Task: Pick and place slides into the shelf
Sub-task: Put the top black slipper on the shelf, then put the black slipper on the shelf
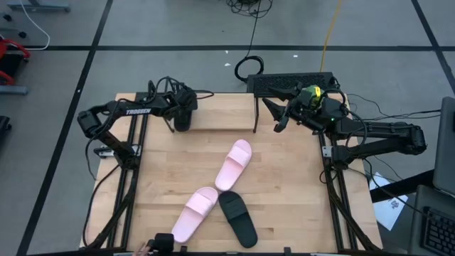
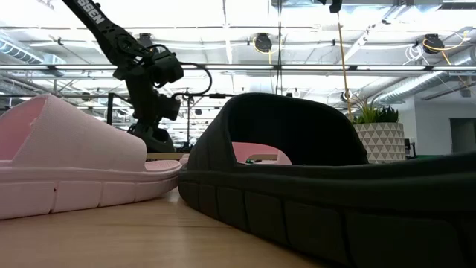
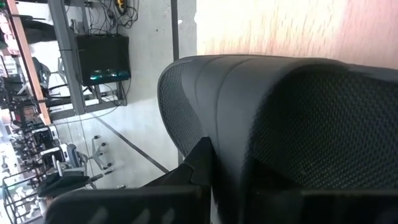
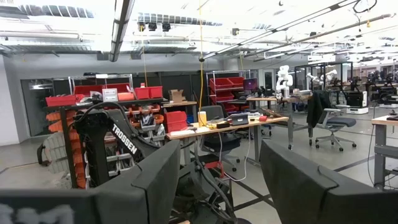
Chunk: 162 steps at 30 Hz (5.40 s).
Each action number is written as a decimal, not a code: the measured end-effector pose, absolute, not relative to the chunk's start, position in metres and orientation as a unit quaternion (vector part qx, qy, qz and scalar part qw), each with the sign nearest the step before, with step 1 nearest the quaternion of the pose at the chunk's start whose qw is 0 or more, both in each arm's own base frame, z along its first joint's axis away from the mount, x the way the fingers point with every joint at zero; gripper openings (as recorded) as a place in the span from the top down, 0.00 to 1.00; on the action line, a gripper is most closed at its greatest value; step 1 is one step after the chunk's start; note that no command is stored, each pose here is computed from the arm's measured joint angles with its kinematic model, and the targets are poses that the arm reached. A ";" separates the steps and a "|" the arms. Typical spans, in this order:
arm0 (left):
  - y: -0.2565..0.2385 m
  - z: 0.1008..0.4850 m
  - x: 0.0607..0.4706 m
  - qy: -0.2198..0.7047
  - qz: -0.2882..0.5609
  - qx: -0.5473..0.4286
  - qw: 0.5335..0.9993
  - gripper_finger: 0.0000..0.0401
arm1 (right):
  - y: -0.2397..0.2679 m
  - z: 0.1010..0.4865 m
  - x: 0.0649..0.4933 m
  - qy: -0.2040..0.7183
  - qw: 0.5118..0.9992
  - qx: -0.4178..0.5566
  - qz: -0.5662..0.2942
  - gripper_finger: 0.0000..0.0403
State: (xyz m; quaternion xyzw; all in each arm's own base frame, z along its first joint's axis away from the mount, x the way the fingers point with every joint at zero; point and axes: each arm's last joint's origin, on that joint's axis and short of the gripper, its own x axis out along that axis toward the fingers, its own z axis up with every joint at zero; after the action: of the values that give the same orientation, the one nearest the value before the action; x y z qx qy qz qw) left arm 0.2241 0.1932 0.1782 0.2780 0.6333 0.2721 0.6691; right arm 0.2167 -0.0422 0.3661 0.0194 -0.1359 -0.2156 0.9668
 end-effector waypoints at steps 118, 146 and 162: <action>0.183 0.181 0.224 0.670 0.272 0.319 0.613 0.97 | -0.042 0.366 0.217 -0.142 0.966 0.045 -0.212 0.47; 0.182 0.181 0.223 0.668 0.264 0.308 0.623 0.64 | -0.042 0.366 0.217 -0.142 0.966 0.045 -0.212 0.47; 0.174 0.187 0.227 0.655 0.266 0.315 0.633 0.42 | -0.042 0.366 0.217 -0.142 0.966 0.045 -0.212 0.47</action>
State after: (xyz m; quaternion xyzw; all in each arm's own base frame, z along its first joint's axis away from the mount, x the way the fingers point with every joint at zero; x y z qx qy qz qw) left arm 0.2267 0.1743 0.1868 0.3153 0.6551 0.2657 0.6331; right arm 0.2166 -0.0421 0.3662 0.0447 -0.1419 -0.2118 0.9659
